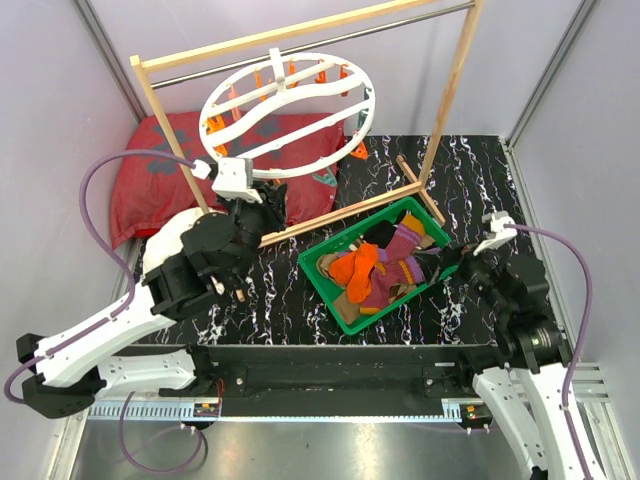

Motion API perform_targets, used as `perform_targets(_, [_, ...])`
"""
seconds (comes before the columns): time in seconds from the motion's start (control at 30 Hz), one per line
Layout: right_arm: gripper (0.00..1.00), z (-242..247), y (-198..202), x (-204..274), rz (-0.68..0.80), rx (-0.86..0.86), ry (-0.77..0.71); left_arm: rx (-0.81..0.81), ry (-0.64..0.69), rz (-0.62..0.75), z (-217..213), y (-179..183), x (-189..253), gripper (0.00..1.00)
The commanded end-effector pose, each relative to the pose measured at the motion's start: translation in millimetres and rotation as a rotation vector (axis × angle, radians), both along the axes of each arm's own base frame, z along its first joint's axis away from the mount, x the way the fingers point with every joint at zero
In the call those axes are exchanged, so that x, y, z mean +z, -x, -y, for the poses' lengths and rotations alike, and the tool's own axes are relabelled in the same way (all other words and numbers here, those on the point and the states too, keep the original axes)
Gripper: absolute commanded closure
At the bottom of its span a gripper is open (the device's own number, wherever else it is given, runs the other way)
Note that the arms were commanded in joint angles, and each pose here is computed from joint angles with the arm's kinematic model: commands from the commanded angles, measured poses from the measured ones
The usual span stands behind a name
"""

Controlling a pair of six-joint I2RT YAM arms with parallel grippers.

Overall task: Clip the socks to the hanger
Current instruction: Open the clamp at the hanger, then pick up the sock from the bin.

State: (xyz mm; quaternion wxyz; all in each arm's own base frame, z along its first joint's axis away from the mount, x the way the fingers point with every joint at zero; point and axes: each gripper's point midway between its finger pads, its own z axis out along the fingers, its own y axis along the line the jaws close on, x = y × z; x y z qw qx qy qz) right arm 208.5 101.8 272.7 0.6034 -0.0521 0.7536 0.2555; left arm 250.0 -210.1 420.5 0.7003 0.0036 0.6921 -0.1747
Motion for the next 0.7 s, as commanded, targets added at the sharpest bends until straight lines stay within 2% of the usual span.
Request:
perform_targets(0.0, [0.0, -27, 4, -4, -0.141, 0.122, -0.097, -0.129, 0.093, 0.038, -1, 4, 5, 1.0])
perform_targets(0.13, [0.0, -44, -1, -21, -0.251, 0.212, -0.1, -0.18, 0.113, 0.033, -1, 5, 3, 1.0])
perform_targets(0.27, [0.0, -52, -18, -45, -0.391, 0.231, -0.09, -0.202, 0.098, 0.035, 0, 7, 6, 1.0])
perform_targets(0.37, [0.02, -51, -32, -53, -0.424, 0.208, -0.077, -0.213, 0.092, 0.032, 1, 7, 9, 1.0])
perform_targets(0.67, [0.22, -74, -70, -71, -0.456, 0.183, -0.128, -0.23, 0.082, 0.017, 7, 6, 12, 1.0])
